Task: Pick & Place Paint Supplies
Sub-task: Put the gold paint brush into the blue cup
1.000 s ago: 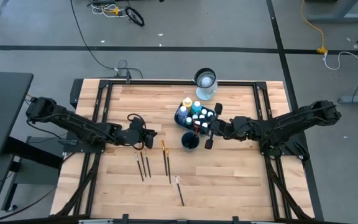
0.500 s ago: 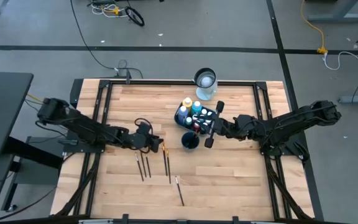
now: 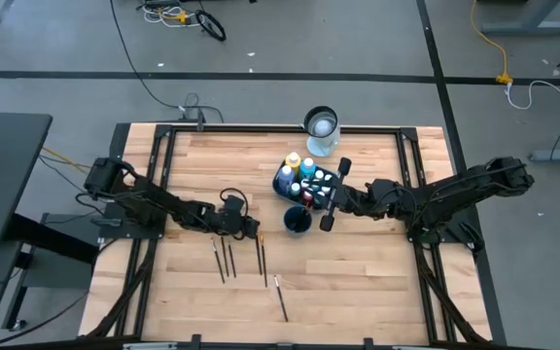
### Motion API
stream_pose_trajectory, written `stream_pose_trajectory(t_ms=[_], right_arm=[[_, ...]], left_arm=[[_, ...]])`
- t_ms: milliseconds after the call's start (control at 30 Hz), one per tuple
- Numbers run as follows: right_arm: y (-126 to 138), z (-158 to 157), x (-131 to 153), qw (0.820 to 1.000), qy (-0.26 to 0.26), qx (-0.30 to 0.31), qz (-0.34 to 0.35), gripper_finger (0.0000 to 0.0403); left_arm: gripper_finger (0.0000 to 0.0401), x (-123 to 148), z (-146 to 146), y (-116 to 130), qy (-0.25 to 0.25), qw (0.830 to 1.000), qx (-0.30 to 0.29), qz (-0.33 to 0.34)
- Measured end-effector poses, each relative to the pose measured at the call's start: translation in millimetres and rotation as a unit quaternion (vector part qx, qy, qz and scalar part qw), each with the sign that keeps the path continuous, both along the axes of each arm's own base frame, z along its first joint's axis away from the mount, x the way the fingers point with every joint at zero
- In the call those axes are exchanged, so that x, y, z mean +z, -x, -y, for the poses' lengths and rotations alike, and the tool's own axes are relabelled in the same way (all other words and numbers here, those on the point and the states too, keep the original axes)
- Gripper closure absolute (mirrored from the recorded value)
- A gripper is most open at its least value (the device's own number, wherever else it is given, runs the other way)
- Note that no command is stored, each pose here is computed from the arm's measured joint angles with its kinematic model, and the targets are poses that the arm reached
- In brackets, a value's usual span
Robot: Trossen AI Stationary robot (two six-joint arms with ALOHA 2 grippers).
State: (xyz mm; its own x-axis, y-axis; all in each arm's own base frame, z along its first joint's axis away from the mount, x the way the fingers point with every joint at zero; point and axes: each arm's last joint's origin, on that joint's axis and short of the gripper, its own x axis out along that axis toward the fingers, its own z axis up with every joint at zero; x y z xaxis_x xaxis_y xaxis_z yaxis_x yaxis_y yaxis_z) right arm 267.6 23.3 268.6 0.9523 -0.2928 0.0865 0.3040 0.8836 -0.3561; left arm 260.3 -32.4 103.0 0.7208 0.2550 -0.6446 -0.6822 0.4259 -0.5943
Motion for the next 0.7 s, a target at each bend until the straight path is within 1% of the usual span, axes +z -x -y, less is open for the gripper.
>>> stream_pose_trajectory(t_ms=[167,367,533,600,700], right_arm=[[0.0,0.0,0.3,1.0,0.0,0.0,0.001,0.0331],[0.0,0.0,0.0,1.0,0.0,0.0,0.0,0.0331],[0.0,0.0,-0.1,1.0,0.0,0.0,-0.001,0.0331],[0.0,0.0,-0.1,1.0,0.0,0.0,-0.001,0.0331],[0.0,0.0,-0.1,1.0,0.0,0.0,-0.001,0.0331]], left_arm=[[0.0227,3.0,-3.9,-4.7,0.0,1.0,-0.015,-0.006],[0.0228,1.8,-8.8,-3.9,0.017,1.0,-0.005,-0.022],[0.0229,1.6,-9.7,-3.7,0.013,1.0,-0.005,-0.024],[0.0237,1.5,-9.7,-3.6,0.012,1.0,-0.004,-0.023],[0.0264,1.4,-9.8,-3.5,0.011,1.0,-0.004,-0.023]])
